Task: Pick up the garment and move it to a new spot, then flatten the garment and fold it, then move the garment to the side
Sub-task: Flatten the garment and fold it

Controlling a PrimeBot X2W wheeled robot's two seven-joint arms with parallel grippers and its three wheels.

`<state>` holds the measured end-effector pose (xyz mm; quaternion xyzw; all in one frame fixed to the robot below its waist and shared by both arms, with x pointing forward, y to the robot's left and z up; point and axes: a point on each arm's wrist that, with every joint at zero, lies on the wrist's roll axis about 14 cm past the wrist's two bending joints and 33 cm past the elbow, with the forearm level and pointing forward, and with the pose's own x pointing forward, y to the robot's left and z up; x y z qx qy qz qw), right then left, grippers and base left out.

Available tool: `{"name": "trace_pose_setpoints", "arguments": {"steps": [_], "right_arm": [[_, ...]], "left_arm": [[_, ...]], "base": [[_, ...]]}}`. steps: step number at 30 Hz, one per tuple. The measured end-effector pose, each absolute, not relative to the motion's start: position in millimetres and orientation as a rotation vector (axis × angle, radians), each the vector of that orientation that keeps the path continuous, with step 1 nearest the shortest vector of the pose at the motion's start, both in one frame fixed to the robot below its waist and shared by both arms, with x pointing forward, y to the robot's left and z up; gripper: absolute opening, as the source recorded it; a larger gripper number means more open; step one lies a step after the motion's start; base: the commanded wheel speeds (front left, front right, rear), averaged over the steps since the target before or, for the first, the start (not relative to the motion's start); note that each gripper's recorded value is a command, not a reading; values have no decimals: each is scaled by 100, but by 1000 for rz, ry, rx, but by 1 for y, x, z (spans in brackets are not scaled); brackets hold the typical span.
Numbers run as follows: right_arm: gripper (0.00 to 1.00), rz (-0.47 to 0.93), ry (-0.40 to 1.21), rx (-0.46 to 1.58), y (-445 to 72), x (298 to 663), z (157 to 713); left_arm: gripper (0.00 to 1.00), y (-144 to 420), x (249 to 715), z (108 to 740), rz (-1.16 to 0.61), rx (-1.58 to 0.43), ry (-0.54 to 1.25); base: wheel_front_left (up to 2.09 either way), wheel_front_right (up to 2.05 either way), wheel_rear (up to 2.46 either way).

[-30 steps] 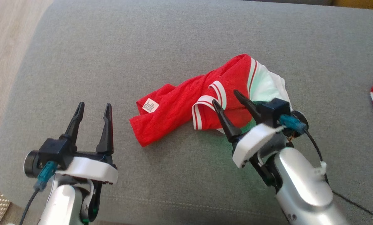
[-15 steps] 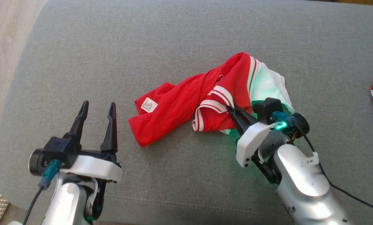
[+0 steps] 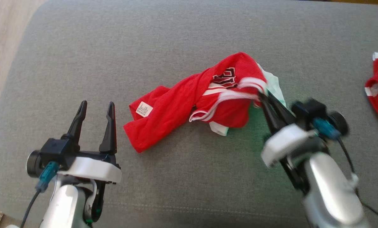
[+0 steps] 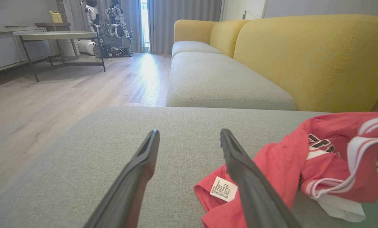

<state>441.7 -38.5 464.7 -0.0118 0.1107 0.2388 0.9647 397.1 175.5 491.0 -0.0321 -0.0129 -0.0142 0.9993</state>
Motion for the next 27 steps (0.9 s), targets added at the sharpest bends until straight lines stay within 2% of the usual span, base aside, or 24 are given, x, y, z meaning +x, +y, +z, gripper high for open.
{"name": "trace_pose_setpoints", "arguments": {"steps": [7,17,23,24,25,27], "right_arm": [[0,357,356,-65,-90,405,448],[0,239,699,-69,-134,327,390],[2,225,753,-43,-135,316,378],[41,223,760,-40,-135,315,375],[100,222,763,-36,-135,314,374],[100,220,751,-17,-135,314,373]], "left_arm": [[100,169,401,490,-52,-70,-24],[100,164,402,491,-73,-73,-28],[100,162,403,490,-83,-71,-26],[100,161,403,490,-84,-70,-27],[100,160,403,491,-87,-70,-27],[100,159,403,491,-92,-69,-29]], "base": [[0,0,0],[0,0,0],[0,0,0],[0,0,0],[0,0,0],[0,0,0]]}}
